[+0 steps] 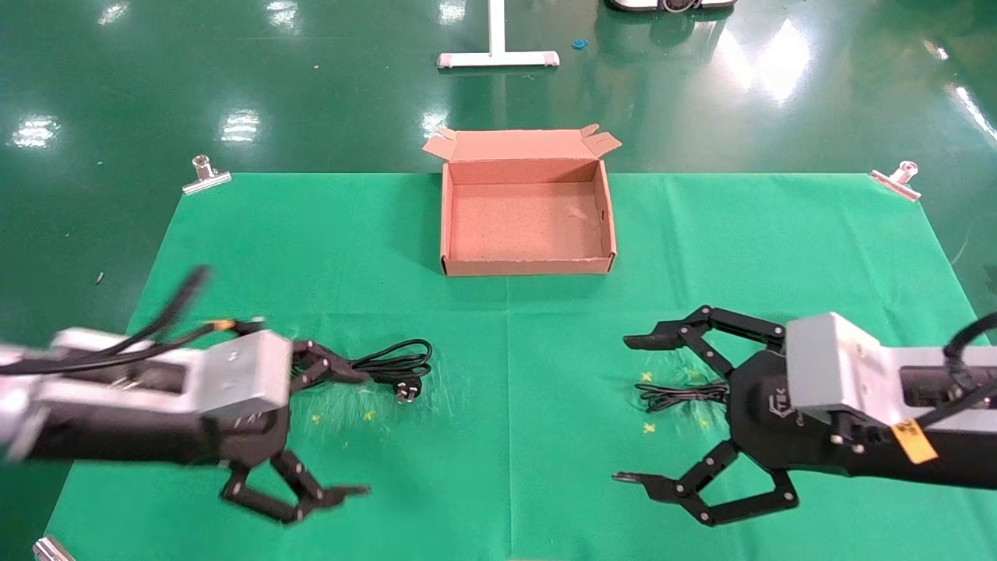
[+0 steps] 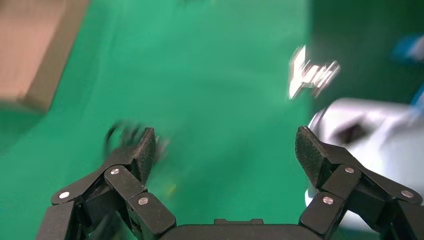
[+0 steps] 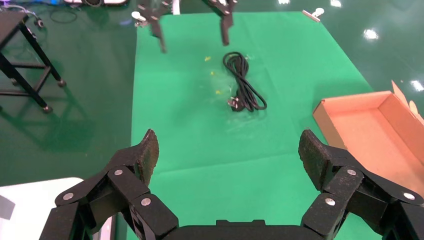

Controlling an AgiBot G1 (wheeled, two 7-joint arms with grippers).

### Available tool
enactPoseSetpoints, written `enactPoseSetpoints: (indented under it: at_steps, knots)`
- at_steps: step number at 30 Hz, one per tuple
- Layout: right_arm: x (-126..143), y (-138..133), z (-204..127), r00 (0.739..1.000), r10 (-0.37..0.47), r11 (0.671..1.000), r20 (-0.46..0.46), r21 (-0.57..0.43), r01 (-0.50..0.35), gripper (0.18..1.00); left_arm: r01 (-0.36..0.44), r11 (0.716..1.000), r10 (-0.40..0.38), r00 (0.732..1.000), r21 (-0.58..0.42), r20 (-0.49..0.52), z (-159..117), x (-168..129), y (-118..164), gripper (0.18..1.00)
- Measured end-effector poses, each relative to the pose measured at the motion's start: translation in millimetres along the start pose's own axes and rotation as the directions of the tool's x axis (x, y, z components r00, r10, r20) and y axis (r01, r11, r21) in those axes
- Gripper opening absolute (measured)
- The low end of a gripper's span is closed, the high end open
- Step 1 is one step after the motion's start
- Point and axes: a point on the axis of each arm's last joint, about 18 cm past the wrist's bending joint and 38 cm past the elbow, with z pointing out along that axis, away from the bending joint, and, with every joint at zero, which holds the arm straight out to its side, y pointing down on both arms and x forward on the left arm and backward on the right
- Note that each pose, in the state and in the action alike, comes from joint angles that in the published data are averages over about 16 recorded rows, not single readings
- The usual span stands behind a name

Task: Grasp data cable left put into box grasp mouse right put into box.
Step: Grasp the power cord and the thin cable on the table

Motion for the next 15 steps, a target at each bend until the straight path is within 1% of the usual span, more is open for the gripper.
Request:
enactPoseSetpoints:
  at_steps: [3, 7, 11, 15]
  knots:
    - [1, 2, -1, 1.0, -0.003, 1.0, -0.008, -0.016, 0.003, 1.001, -0.035, 0.993, 0.039, 0.998, -0.117, 0.039, 13, -18, 1, 1.001]
    - [3, 3, -5, 1.0, -0.001, 1.0, -0.019, -0.025, 0.0, 1.001, -0.073, 0.968, 0.098, 0.991, -0.238, 0.093, 31, -39, 0, 1.001]
    - [3, 4, -10, 0.999, 0.005, 0.999, -0.031, -0.031, -0.006, 1.001, -0.094, 0.941, 0.145, 0.98, -0.324, 0.137, 50, -53, -1, 1.001]
    - [3, 5, -14, 0.999, 0.012, 0.999, -0.041, -0.037, -0.014, 1.001, -0.102, 0.92, 0.176, 0.97, -0.378, 0.167, 66, -61, -1, 1.001]
